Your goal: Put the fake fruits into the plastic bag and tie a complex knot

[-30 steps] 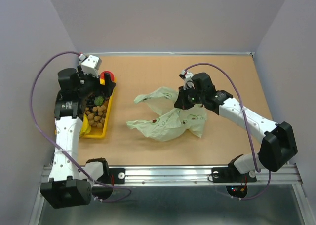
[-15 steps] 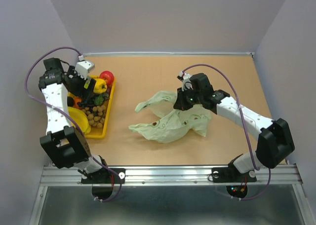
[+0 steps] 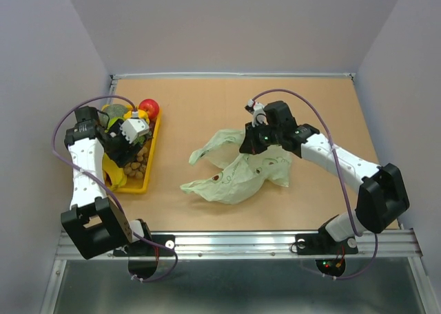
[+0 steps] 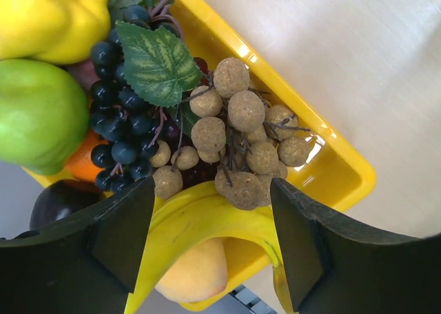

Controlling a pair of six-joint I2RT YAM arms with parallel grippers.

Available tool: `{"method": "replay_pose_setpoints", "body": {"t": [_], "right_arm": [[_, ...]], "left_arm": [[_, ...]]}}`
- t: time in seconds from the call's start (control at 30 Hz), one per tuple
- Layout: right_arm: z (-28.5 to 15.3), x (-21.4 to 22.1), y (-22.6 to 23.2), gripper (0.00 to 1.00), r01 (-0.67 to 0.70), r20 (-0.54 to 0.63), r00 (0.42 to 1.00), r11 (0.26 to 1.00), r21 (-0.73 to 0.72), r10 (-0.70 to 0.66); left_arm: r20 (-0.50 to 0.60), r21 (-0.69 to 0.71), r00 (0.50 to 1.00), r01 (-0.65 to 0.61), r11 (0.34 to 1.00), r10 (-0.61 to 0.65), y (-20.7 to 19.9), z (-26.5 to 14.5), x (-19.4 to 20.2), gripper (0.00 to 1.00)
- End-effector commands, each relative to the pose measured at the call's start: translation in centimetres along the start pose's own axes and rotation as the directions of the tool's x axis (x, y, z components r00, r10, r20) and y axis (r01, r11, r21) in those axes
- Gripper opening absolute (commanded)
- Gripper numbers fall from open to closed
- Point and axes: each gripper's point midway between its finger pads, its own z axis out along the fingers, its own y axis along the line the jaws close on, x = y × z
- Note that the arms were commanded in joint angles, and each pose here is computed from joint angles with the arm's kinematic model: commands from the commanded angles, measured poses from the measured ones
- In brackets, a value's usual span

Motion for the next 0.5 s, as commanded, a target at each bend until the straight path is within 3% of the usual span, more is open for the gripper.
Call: {"method": "replay_pose_setpoints", "body": {"t": [0.0, 0.23, 0.47], "right_arm": [[-0.4, -2.8, 1.6, 0.0, 0.026, 0.058, 0.998, 0.999, -0.047, -0.023], [-0.1, -2.7, 1.3, 0.0, 0.026, 0.05, 0.998, 0.999, -0.041, -0.024], [-0.3, -2.5, 1.3, 0.0, 0.026, 0.047, 0.999, 0.999, -0.04, -0.024]], "left_arm": [[-0.001, -0.013, 0.996, -0.085, 0.996, 0.085, 0.7, 0.8, -0.4, 0.79], [-0.027, -0.009, 0.993, -0.114, 0.993, 0.114, 0.3, 2.8, 0.0, 0.84], [0.066, -0.242, 0.994, 0.101, 0.965, -0.088, 4.5, -1.3, -3.4, 0.87]]}}
